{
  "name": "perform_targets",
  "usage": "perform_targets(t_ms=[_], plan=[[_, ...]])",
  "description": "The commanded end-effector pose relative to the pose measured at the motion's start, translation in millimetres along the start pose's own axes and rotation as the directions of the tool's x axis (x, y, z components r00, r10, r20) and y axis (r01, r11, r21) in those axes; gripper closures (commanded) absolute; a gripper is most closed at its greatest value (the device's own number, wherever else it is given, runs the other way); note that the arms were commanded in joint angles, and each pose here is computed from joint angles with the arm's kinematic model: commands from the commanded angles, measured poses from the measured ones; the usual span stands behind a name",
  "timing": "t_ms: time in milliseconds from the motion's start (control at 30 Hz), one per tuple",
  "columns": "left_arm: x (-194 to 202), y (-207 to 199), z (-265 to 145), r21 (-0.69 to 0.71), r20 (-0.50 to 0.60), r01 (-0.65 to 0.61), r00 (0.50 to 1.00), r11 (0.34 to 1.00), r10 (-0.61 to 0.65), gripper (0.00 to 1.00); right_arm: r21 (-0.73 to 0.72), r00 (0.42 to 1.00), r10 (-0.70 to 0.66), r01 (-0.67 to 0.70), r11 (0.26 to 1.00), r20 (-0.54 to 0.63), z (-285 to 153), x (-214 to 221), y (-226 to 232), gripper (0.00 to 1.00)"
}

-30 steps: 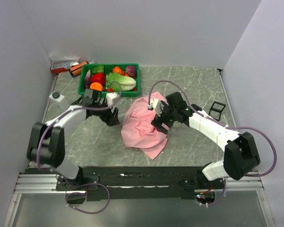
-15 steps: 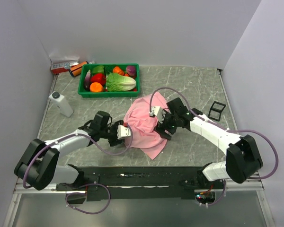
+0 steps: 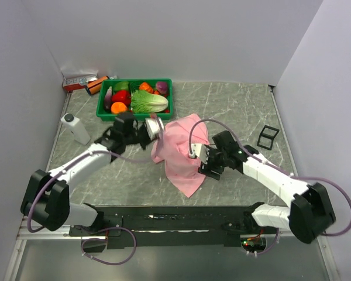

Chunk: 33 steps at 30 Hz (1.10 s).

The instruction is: Remove the brooch from the garment

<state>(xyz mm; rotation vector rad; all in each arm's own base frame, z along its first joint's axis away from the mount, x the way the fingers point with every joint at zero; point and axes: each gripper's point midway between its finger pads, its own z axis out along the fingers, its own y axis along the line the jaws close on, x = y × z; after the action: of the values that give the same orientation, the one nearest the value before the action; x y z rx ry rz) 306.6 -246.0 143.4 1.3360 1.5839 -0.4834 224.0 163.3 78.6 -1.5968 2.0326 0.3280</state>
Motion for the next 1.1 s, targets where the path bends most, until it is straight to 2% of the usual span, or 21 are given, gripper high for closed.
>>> perform_targets(t_ms=[0,100,167,367,600,800,867,900,967,1000,1067], plan=[[-60,51,-25,-0.055,0.147,0.390,0.914,0.919,-0.379,0.99,0.101,0.966,-0.231,0.220,0.970,0.116,-19,-18,-5,0.27],[-82,76,-33,-0.064,0.219,0.526,0.836,0.848,-0.503,0.99,0.099,0.925,-0.345,0.333,0.938,0.160,-18,-24,8,0.27],[-85,83,-34,-0.063,0.238,0.594,0.790,0.802,-0.566,0.99,0.063,0.877,-0.437,0.433,0.899,0.200,-11,-30,24,0.28],[-93,105,-36,-0.067,0.306,0.681,0.710,0.730,-0.634,0.99,0.032,0.837,-0.499,0.506,0.862,0.225,21,-45,31,0.29],[-85,122,-41,-0.107,0.329,0.706,0.690,0.700,-0.645,0.99,0.011,0.767,-0.587,0.605,0.796,0.258,57,-66,37,0.28],[-78,120,-41,-0.104,0.316,0.709,0.688,0.697,-0.653,0.99,-0.033,0.741,-0.639,0.658,0.752,0.206,86,-66,40,0.30],[-78,119,-43,-0.101,0.316,0.709,0.688,0.698,-0.653,0.99,-0.040,0.742,-0.647,0.662,0.749,0.175,94,-62,37,0.39],[-78,118,-43,-0.098,0.312,0.708,0.689,0.699,-0.654,0.99,-0.031,0.744,-0.648,0.660,0.750,0.165,97,-63,35,0.54],[-77,118,-44,-0.101,0.309,0.702,0.695,0.705,-0.649,0.99,0.030,0.751,-0.646,0.649,0.761,0.140,98,-70,23,0.69],[-74,119,-45,-0.105,0.305,0.705,0.694,0.702,-0.652,0.99,0.049,0.758,-0.638,0.638,0.769,0.135,97,-73,19,0.84],[-72,121,-48,-0.110,0.302,0.705,0.696,0.701,-0.652,0.99,0.091,0.763,-0.635,0.629,0.772,0.120,86,-80,11,0.95]])
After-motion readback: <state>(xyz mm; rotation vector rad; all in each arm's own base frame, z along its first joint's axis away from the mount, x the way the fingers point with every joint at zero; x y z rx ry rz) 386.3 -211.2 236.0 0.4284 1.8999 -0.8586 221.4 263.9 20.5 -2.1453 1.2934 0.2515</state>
